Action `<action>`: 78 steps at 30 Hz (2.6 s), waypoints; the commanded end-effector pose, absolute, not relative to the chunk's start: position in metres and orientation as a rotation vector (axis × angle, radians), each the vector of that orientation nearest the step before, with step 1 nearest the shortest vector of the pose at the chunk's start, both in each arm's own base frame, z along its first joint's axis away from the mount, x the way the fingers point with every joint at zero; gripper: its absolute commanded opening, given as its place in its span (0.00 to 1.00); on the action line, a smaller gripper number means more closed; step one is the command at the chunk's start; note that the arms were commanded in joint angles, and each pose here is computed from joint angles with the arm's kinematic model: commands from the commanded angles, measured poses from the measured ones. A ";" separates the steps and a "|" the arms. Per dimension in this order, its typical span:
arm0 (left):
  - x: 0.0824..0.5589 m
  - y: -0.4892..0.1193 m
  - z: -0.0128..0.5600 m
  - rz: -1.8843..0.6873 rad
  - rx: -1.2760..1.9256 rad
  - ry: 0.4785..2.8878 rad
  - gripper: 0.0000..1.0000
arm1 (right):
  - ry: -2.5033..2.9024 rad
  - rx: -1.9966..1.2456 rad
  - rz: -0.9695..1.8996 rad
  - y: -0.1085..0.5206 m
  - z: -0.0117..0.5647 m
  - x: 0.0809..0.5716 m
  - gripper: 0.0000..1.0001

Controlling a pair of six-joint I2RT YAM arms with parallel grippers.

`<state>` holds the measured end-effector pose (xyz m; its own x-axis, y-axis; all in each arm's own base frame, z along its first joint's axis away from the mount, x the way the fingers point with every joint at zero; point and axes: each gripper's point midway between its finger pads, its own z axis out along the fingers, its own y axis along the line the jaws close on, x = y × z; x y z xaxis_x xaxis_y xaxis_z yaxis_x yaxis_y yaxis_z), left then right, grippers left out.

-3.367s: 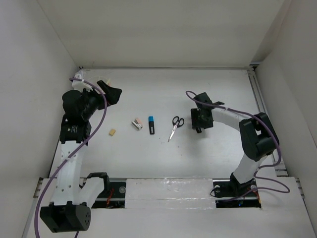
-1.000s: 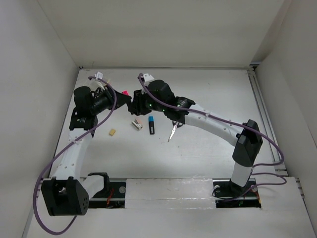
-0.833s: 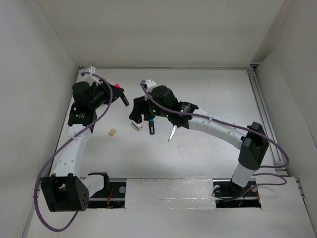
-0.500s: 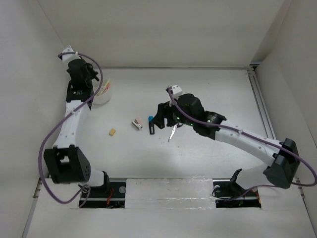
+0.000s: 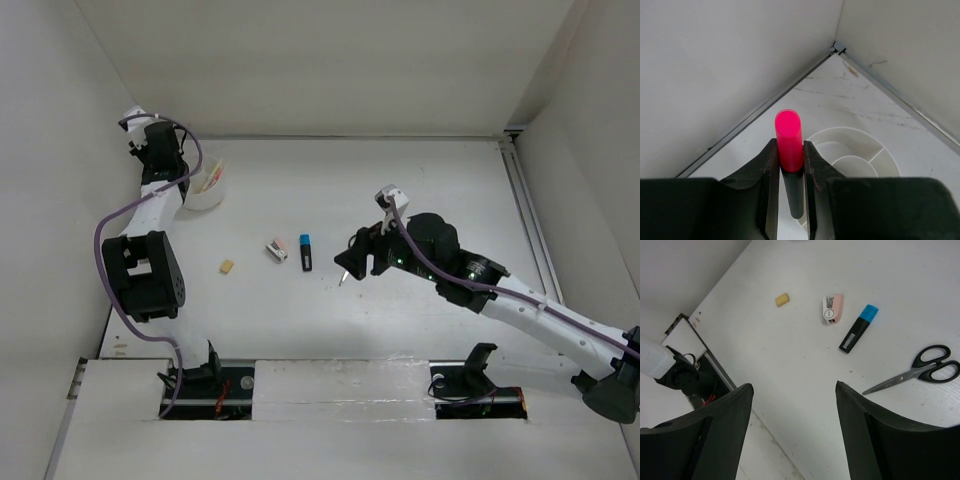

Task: Sort the stationery into containers
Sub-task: Place the pen in the storage box, then pick up the pen from the center of the board.

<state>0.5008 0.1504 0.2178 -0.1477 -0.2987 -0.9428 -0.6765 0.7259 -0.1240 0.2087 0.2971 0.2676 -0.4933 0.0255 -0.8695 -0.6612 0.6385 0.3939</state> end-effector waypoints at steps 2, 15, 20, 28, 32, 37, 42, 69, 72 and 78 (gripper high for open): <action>0.503 0.159 0.237 0.422 -0.785 1.631 0.00 | 1.884 -0.532 0.961 0.304 0.273 0.204 0.73; 0.527 0.156 0.193 0.363 -0.767 1.674 0.00 | 1.928 -0.582 0.952 0.322 0.253 0.213 0.73; 0.530 0.157 0.178 0.371 -0.768 1.698 0.00 | 1.943 -0.592 0.954 0.328 0.247 0.216 0.73; 0.523 0.156 0.161 0.386 -0.762 1.731 0.36 | 1.939 -0.615 0.965 0.333 0.249 0.216 0.74; 0.524 0.149 0.167 0.344 -0.736 1.745 0.56 | 1.968 -0.621 0.953 0.340 0.240 0.222 0.74; 0.520 0.137 0.226 0.236 -0.715 1.650 0.91 | 2.035 -0.569 0.814 0.345 0.222 0.250 1.00; 0.501 0.129 0.292 0.235 -0.748 1.626 1.00 | 2.191 -0.528 0.555 0.361 0.185 0.298 1.00; 0.373 0.043 0.347 -0.167 -0.676 1.733 1.00 | 2.572 -0.447 0.183 0.391 0.024 0.329 0.28; 0.374 0.039 0.343 -0.188 -0.664 1.750 1.00 | 2.586 -0.430 0.119 0.376 0.019 0.325 0.06; 0.385 -0.007 0.304 -0.443 -0.539 1.873 1.00 | 2.434 -0.334 0.213 0.365 0.090 0.332 0.00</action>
<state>0.3805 0.0243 0.3212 -0.2135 -0.5445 -0.8111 -0.2881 0.8285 -0.4803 0.3242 0.3670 0.0321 -0.8050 -0.2566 -0.5349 -0.3192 0.9473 0.0259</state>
